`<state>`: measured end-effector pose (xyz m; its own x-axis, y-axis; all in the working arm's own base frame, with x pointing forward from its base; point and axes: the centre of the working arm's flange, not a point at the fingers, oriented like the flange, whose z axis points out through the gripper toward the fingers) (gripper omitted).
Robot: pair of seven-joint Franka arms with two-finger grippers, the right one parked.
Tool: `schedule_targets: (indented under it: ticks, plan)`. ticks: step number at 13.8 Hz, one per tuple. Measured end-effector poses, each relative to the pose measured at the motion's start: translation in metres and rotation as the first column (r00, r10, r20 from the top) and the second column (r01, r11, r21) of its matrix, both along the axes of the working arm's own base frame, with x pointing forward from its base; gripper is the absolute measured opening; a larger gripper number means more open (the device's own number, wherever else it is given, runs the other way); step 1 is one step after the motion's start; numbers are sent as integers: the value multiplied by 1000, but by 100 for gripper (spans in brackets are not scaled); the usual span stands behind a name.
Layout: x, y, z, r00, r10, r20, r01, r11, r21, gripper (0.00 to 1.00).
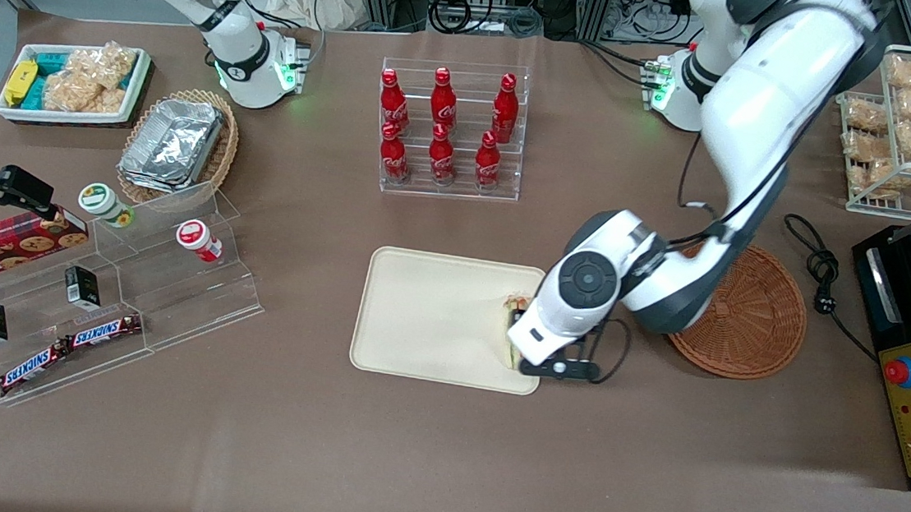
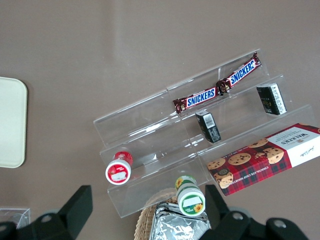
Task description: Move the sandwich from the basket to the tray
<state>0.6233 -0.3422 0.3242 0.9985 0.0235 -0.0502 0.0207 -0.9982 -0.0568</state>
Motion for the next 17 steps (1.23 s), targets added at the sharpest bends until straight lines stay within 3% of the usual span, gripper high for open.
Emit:
schedule_targets:
  ticks: [1, 3, 7, 10, 12, 14, 17]
  plan:
    - [1, 14, 27, 1000, 24, -1, -24, 1000, 16, 100]
    - [4, 47, 76, 997, 79, -19, -80, 997, -23, 100]
    - [-12, 136, 143, 994, 102, -32, -104, 993, -49, 99]
    - [-42, 189, 178, 998, 57, -8, -57, 998, -15, 99]
    - [-59, 216, 188, 999, -24, -37, 25, 999, 20, 99]
    - [-62, 247, 196, 994, -84, -62, 86, 996, 25, 99]
    - [-56, 264, 203, 993, -104, -54, 105, 994, 17, 99]
